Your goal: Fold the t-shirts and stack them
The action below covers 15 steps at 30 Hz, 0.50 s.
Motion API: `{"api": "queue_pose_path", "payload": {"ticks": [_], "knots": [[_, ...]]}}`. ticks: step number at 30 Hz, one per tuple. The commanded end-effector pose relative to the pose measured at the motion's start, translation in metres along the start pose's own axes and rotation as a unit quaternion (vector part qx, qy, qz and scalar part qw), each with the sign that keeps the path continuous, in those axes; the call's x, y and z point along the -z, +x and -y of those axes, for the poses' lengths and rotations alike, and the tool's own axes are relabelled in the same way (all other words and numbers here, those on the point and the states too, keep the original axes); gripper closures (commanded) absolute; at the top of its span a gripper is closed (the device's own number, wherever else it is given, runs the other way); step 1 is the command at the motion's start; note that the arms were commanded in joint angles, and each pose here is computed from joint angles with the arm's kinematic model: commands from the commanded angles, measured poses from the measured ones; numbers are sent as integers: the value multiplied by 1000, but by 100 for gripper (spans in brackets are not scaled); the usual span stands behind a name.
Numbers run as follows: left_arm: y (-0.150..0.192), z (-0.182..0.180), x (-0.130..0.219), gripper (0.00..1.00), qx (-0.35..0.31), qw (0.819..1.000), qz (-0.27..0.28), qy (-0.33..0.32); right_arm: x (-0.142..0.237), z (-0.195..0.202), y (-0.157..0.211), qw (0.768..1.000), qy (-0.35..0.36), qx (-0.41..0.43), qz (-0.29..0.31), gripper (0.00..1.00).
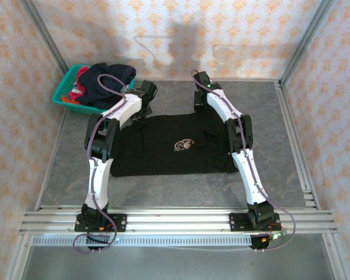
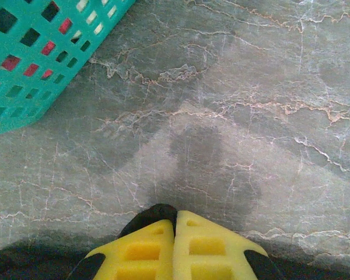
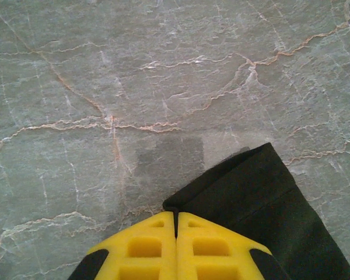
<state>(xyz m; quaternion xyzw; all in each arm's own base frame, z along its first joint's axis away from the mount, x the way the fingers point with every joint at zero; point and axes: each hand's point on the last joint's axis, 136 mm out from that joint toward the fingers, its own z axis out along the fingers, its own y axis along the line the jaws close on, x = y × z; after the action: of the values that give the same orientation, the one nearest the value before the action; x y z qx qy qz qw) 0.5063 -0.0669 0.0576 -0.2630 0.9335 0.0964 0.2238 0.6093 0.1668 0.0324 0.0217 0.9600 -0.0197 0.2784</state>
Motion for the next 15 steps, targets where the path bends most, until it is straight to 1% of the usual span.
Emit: {"api": "queue_pose_path", "payload": {"ticks": [1,4,7,15], "knots": [[-18,1,24,100,-1,999,31,14,30,7,-8,1000,-2,-9,-4,100],[-24,1,33,100,3,999,39,21,59,7,-28,999,-11,-17,25,100],[-31,-1,46,100,8,998,51,28,80,11,-35,999,-15,-23,45,100],[-34,-6,70,100,16,997,58,50,128,20,-21,996,-36,-37,70,100]]}}
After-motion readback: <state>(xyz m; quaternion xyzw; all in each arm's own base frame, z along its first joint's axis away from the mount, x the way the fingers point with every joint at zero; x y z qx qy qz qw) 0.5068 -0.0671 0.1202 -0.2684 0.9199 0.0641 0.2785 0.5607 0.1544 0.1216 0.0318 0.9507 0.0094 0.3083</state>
